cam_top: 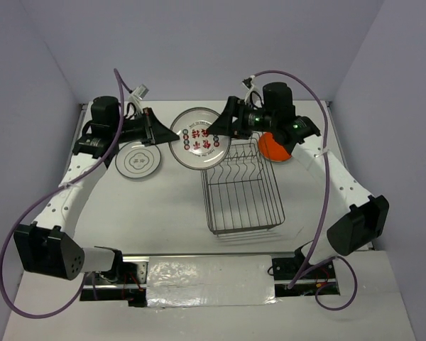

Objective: Unload the plates from the dish rack

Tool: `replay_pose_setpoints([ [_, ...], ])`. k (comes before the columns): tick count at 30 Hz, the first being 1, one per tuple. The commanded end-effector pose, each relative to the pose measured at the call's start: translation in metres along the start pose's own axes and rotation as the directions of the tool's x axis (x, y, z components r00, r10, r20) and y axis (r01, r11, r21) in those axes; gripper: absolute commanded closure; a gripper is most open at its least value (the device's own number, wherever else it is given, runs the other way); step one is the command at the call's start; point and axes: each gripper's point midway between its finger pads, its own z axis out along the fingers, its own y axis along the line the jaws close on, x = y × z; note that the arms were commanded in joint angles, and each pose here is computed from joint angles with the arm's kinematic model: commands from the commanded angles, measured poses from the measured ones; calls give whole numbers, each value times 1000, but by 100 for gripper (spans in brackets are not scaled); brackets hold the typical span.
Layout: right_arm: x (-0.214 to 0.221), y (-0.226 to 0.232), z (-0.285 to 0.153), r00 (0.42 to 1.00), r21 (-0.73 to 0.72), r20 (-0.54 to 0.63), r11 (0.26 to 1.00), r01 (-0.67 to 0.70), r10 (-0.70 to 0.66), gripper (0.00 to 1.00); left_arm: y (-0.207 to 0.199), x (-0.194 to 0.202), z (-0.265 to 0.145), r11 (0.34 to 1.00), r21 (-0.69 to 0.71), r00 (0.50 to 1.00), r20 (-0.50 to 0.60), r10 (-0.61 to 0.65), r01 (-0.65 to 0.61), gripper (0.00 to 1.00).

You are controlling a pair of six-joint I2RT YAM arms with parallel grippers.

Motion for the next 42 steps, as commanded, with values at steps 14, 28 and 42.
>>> replay_pose_setpoints([
  [14,-8,-101,-101,981,730,161,681,-46,-105,0,290,4,-146,404,-705,812,518,-269,583,100],
  [28,4,-79,-174,970,802,74,591,80,-231,0,277,69,-135,269,-902,885,205,-418,336,0],
  [42,37,-50,-278,906,853,255,519,-46,-338,0,89,10,-221,357,-903,941,307,142,240,1],
])
